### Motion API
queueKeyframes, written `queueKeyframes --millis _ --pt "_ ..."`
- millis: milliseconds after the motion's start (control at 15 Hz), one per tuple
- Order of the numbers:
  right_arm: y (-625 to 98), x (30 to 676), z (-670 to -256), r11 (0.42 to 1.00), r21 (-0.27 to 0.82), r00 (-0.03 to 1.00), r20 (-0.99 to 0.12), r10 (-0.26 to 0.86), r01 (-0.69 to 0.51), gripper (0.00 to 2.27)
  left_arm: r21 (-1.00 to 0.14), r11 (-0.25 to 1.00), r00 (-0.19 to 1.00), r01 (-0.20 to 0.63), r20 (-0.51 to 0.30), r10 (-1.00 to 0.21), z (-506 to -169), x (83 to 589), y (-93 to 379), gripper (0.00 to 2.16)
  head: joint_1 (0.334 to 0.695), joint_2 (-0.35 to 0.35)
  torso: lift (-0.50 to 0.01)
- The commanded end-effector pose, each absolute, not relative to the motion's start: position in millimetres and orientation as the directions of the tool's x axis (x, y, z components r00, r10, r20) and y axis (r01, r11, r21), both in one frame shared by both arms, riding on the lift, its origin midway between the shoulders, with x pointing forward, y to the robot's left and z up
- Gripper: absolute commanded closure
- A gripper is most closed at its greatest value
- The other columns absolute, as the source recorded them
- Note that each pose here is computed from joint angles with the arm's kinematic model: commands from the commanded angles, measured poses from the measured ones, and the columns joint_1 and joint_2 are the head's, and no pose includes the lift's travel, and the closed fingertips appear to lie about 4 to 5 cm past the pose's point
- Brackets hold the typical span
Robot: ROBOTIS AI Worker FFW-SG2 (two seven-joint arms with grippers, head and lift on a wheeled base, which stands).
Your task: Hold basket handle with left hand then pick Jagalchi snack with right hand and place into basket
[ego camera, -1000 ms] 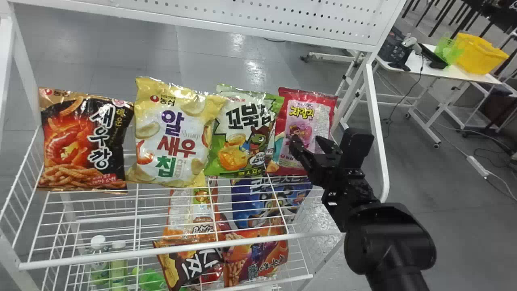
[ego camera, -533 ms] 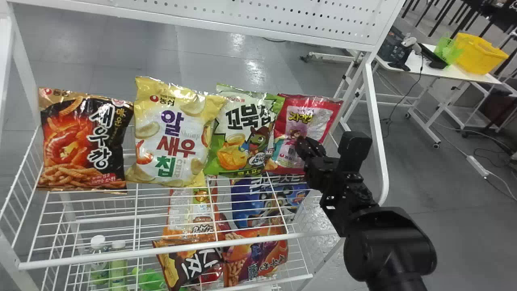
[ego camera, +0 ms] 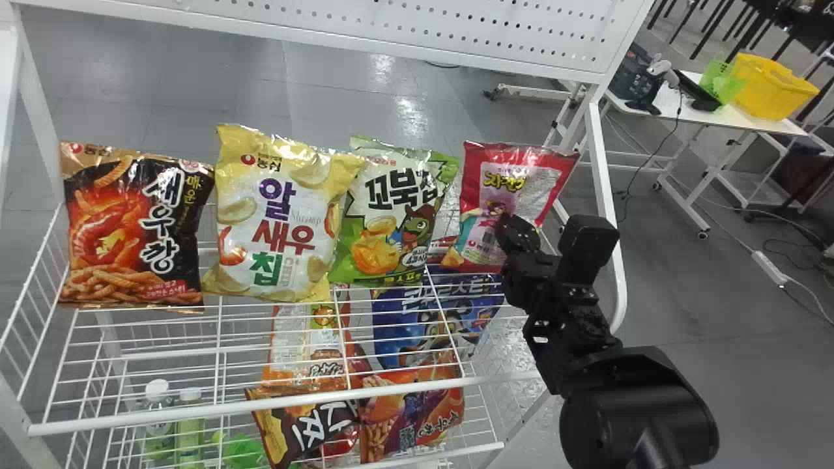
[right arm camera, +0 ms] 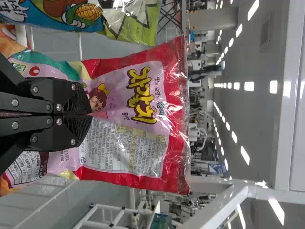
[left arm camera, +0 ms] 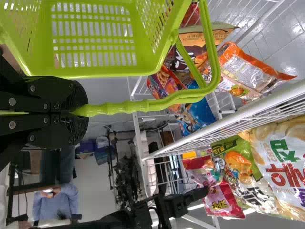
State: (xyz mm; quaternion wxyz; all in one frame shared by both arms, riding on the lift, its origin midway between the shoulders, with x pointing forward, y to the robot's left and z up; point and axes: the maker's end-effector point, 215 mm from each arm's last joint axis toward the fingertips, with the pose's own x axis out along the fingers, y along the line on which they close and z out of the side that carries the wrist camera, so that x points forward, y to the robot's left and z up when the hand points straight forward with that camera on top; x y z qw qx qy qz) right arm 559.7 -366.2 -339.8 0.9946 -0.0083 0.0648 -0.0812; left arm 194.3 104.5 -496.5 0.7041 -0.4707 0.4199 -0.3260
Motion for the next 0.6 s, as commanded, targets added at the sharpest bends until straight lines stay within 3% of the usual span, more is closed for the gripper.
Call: queueKeyframes --millis 0,267,533 --pt "-370.7 549.9 -330.3 0.985 -0.017 0.979 -0.110 -0.173 0.173 1.95 -0.937 0.345 0.433 0.063 -0.285 -0.855 -496.5 193.3 103.8 1.81 0.695 -0.350 -0.010" --pt "-366.9 527.6 -310.9 0.985 0.021 0.981 -0.096 -0.168 0.171 1.95 -0.937 0.343 0.428 0.069 -0.283 -0.858 -494.9 193.5 99.7 1.81 0.695 -0.350 -0.010" --pt "-335.0 503.7 -320.6 0.994 0.049 0.981 -0.172 -0.092 0.102 1.95 -0.936 0.344 0.427 0.071 -0.283 -0.859 -494.9 194.6 98.3 1.81 0.695 -0.350 -0.010"
